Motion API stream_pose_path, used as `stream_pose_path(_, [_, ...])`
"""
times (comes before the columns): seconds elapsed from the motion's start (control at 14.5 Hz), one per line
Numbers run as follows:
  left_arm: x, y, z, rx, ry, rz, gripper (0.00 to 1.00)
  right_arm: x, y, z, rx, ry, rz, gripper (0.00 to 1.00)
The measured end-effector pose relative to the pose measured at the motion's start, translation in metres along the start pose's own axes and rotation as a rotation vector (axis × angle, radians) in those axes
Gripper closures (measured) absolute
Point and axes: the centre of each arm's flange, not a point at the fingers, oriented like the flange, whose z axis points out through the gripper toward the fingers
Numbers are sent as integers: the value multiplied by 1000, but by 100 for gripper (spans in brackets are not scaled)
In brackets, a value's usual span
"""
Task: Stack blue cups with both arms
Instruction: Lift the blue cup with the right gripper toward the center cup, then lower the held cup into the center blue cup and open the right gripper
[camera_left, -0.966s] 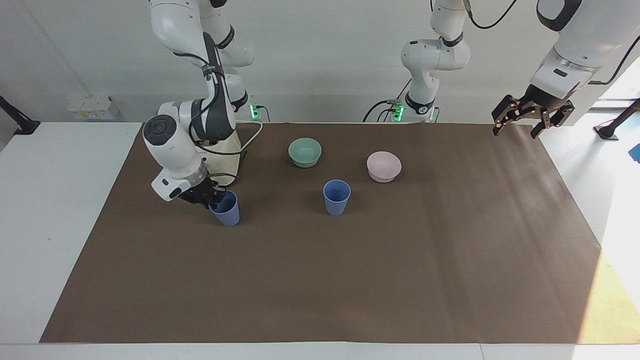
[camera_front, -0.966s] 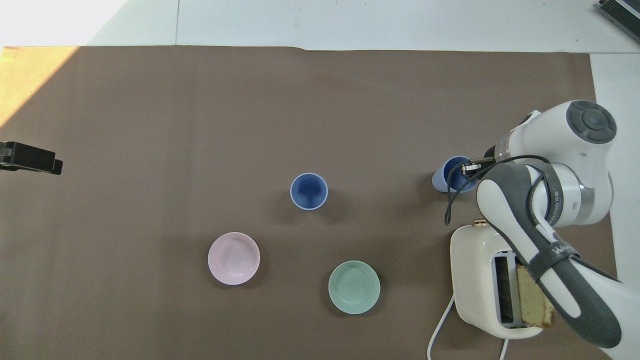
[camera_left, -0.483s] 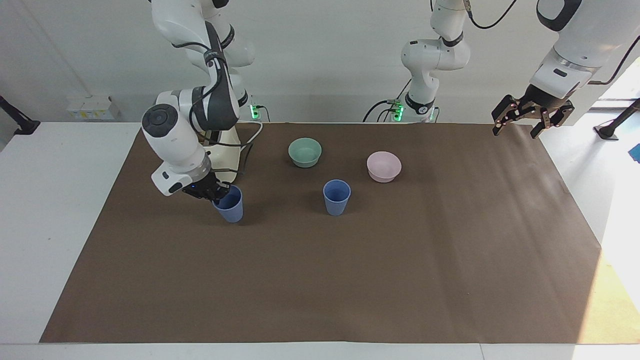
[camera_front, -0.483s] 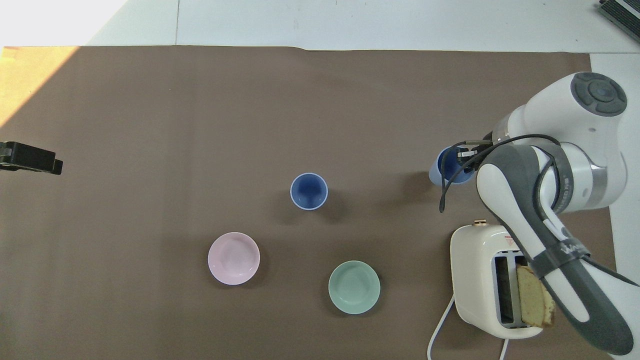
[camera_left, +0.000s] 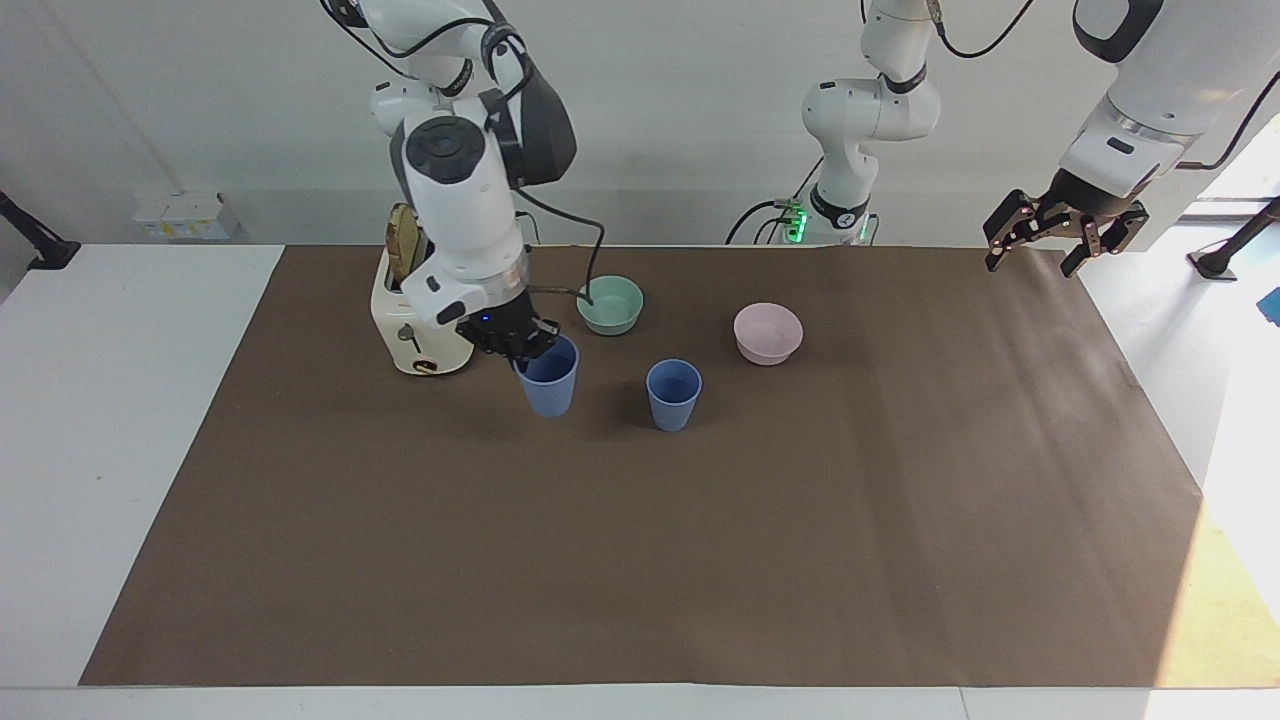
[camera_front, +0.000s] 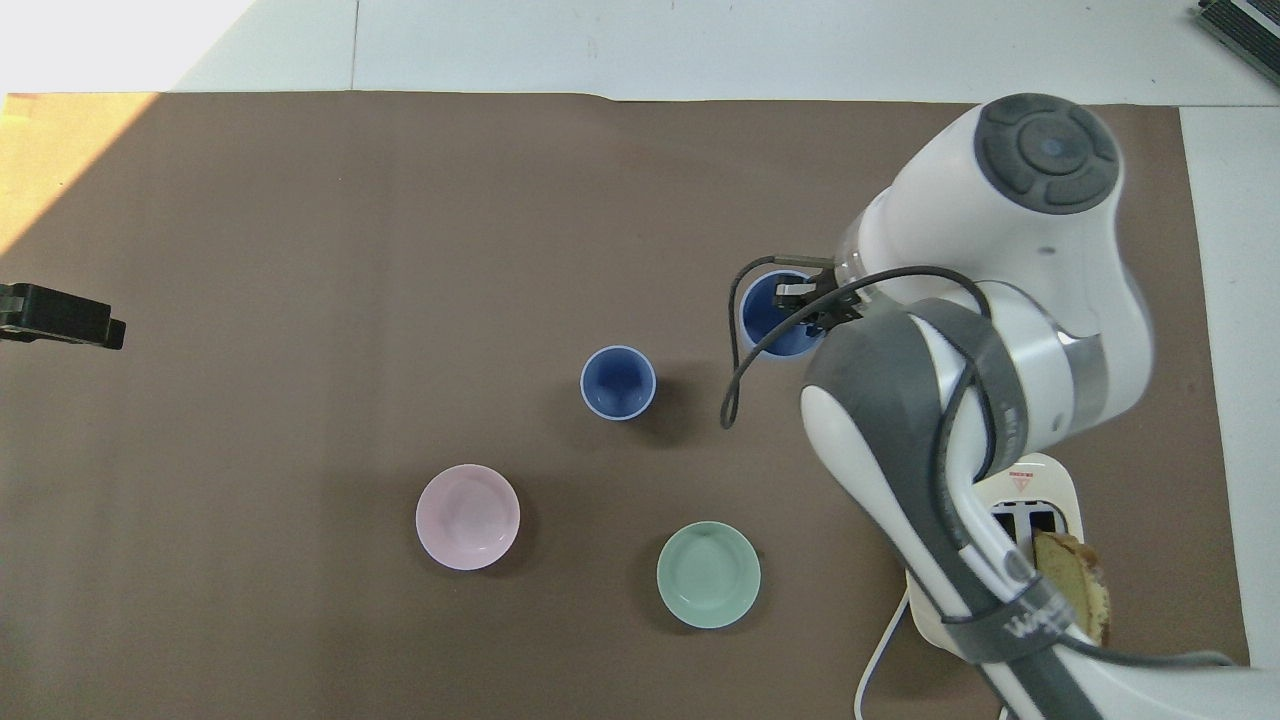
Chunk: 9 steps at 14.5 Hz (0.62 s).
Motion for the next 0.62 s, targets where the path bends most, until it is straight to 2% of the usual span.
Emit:
stream_pose_path(0.34, [0,0,0,0,0,0,0,-46,-84,-15,62,5,-11,95])
stream_pose_path(0.62, [0,0,0,0,0,0,0,-47,-92,-12,101,-7,-5,95])
